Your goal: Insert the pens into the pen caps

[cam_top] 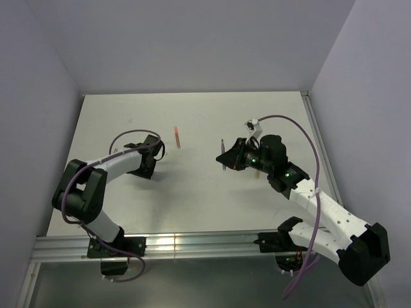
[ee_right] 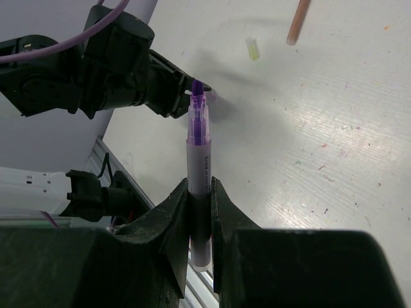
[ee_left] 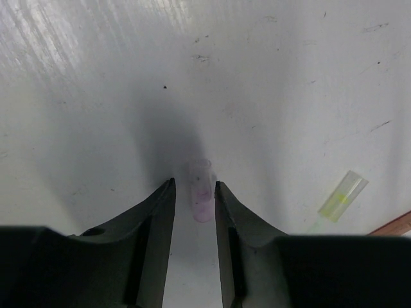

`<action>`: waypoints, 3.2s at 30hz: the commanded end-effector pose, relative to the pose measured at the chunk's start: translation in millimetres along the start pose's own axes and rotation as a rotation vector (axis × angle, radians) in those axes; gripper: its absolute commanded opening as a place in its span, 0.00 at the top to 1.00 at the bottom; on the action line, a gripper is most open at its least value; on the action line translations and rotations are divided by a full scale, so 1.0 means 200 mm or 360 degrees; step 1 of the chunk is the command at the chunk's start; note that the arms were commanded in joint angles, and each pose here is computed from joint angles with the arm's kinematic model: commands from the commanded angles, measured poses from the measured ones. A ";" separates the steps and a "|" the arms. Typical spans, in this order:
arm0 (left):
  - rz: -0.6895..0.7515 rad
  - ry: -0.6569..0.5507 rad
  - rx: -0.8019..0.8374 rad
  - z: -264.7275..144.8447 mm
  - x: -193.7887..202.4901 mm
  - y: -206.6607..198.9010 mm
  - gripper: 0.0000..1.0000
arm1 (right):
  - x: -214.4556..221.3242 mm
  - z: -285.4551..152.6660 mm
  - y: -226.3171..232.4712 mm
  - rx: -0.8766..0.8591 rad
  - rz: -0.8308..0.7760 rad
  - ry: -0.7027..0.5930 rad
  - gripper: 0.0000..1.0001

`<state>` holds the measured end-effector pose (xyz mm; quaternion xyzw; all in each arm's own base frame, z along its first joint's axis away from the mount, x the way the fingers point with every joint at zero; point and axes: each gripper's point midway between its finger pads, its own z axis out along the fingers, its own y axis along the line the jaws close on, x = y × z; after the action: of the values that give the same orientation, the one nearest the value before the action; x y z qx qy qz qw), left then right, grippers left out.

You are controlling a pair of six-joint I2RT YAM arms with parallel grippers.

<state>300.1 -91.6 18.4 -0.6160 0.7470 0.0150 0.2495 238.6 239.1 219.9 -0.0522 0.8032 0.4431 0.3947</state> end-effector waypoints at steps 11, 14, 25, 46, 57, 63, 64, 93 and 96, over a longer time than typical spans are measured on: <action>0.0468 0.0130 -0.0302 0.12 0.11 0.14 0.68 | -0.03 -0.03 0.01 -0.0062 -0.0035 -0.0043 1.00; 0.0504 0.0150 -0.0311 0.13 0.12 0.15 0.67 | -0.02 -0.03 0.01 -0.0059 -0.0033 -0.0042 1.00; 0.0669 0.0260 -0.0373 0.19 0.19 0.26 0.84 | -0.03 -0.04 0.00 -0.0061 -0.0036 -0.0052 1.00; 0.0948 0.0328 0.2351 -1.51 -0.02 -0.89 1.00 | -0.14 0.06 0.47 -0.0640 -0.0138 0.0129 1.00; 0.1001 0.0714 0.3227 -1.89 0.06 -0.74 1.00 | -0.28 0.18 0.63 -0.0762 -0.0109 0.0079 1.00; 0.0941 0.0778 0.3319 -1.91 0.06 -0.72 1.00 | -0.29 0.20 0.63 -0.0751 -0.0098 0.0076 1.00; 0.0925 0.0786 0.3308 -1.91 0.06 -0.72 1.00 | -0.30 0.20 0.64 -0.0758 -0.0106 0.0067 1.00; 0.0921 0.0873 0.3211 -1.87 0.12 -0.75 1.00 | -0.29 0.21 0.63 -0.0746 -0.0108 0.0071 1.00; 0.0918 0.0873 0.3218 -1.87 0.12 -0.75 1.00 | -0.29 0.21 0.63 -0.0747 -0.0110 0.0066 1.00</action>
<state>313.8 -273.9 354.8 0.0606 0.5897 -0.6815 0.4292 247.7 327.3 299.8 -0.1590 0.7173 0.5895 0.3357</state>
